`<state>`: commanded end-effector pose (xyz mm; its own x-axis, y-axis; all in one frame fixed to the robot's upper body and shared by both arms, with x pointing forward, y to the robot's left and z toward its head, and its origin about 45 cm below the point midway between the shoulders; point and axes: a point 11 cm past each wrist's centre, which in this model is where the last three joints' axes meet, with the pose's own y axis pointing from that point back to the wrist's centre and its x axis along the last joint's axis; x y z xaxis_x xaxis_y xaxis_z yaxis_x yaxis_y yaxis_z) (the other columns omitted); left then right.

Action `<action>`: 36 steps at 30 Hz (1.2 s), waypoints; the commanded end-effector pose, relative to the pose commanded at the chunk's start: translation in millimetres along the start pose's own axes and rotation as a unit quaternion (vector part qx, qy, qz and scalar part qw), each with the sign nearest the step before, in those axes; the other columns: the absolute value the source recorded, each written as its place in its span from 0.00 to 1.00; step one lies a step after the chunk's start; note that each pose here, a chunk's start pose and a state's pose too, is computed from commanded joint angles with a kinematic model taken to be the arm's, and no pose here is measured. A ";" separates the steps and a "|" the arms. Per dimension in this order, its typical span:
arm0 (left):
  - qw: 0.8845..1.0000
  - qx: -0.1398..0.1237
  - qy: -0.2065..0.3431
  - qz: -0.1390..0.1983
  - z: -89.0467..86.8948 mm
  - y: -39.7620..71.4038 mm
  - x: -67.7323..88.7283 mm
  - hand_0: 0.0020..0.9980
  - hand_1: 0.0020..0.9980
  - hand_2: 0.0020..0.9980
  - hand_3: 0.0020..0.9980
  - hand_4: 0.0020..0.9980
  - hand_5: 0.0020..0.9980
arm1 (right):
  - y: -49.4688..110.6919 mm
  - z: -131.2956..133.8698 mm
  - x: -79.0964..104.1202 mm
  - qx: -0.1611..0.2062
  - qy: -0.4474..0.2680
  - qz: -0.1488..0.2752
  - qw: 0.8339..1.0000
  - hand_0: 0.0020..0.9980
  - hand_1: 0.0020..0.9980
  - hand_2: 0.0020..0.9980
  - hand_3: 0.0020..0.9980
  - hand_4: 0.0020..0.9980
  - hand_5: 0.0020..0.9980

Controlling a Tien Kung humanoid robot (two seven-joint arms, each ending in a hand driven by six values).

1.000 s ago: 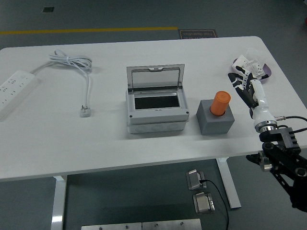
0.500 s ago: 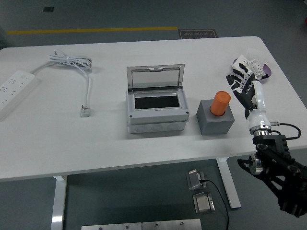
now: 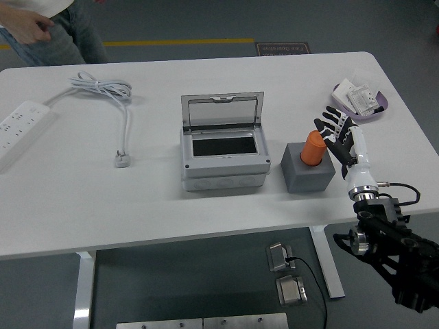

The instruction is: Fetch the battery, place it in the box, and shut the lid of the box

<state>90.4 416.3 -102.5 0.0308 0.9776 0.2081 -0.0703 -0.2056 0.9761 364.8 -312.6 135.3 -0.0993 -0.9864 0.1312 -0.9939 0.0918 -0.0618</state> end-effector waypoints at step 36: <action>1.000 -0.008 -0.008 -0.003 6.6 0.4 -3.0 0.58 0.63 0.59 0.60 0.63 0.19 | 5.8 17.0 -14.5 -0.020 0.033 -0.031 0.999 0.67 0.69 0.68 0.72 0.83 0.26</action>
<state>96.8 413.0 -102.4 0.0464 0.9780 0.2033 -0.0866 -0.1988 0.9762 361.3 -300.1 116.2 -0.0394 -0.9792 0.1991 -0.9992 0.0379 -0.0114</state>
